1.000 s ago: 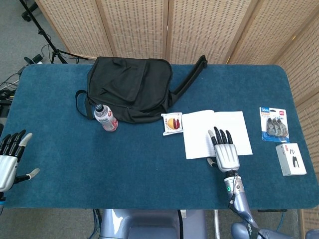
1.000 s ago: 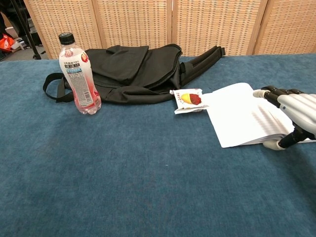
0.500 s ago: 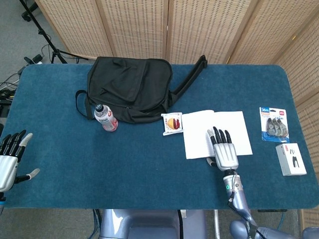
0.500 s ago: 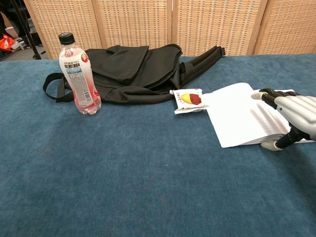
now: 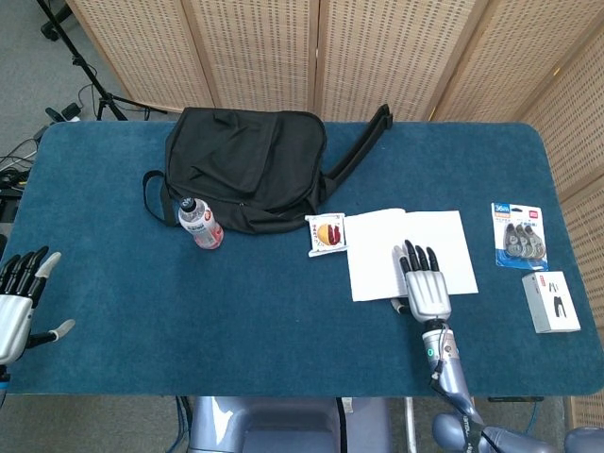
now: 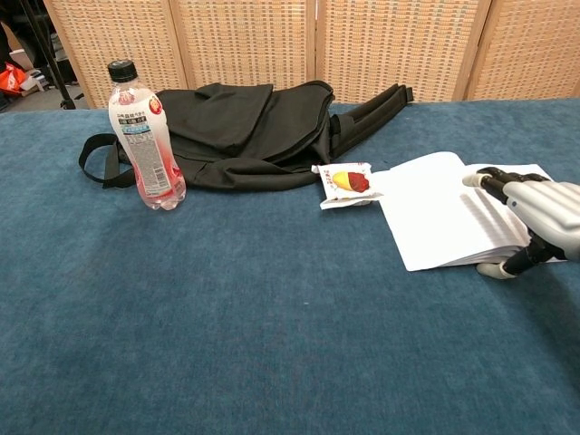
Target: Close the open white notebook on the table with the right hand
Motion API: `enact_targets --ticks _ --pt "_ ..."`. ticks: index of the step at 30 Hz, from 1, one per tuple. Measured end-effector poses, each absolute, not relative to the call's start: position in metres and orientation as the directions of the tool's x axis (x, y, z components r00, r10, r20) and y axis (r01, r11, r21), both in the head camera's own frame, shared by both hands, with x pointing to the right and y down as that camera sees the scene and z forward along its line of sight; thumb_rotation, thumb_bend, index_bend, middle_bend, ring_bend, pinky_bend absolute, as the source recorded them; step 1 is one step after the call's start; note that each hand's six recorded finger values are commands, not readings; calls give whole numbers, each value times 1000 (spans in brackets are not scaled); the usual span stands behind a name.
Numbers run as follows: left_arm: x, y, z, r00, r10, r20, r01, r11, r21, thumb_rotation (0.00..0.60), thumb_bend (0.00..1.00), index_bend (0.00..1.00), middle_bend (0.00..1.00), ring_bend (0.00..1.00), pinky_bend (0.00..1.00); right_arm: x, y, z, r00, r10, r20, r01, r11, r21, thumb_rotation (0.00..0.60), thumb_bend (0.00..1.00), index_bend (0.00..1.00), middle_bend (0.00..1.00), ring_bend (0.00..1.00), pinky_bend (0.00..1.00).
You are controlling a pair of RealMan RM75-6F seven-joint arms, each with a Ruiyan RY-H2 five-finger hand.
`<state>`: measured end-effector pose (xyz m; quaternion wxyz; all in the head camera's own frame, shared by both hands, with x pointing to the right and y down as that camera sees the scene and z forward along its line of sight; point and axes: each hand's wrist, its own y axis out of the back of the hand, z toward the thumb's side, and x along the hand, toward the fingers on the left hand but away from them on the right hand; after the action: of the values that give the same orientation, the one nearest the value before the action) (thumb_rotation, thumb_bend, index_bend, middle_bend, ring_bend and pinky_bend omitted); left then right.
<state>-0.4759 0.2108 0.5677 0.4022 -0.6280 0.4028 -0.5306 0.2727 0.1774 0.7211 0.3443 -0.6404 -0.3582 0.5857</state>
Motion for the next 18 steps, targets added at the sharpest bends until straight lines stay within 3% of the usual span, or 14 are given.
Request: enact_targets --ticks 9,18 --pt "-474 211 569 116 -931 346 -79 -355 -931 552 58 0 0 0 0 277 175 719 36 886 -463 101 -464 -880 600 265 5 0 0 0" --pt "-473 212 568 119 -932 342 -81 -353 -932 552 57 0 0 0 0 284 175 710 -23 914 -405 152 -397 -905 600 401 6 0 0 0"
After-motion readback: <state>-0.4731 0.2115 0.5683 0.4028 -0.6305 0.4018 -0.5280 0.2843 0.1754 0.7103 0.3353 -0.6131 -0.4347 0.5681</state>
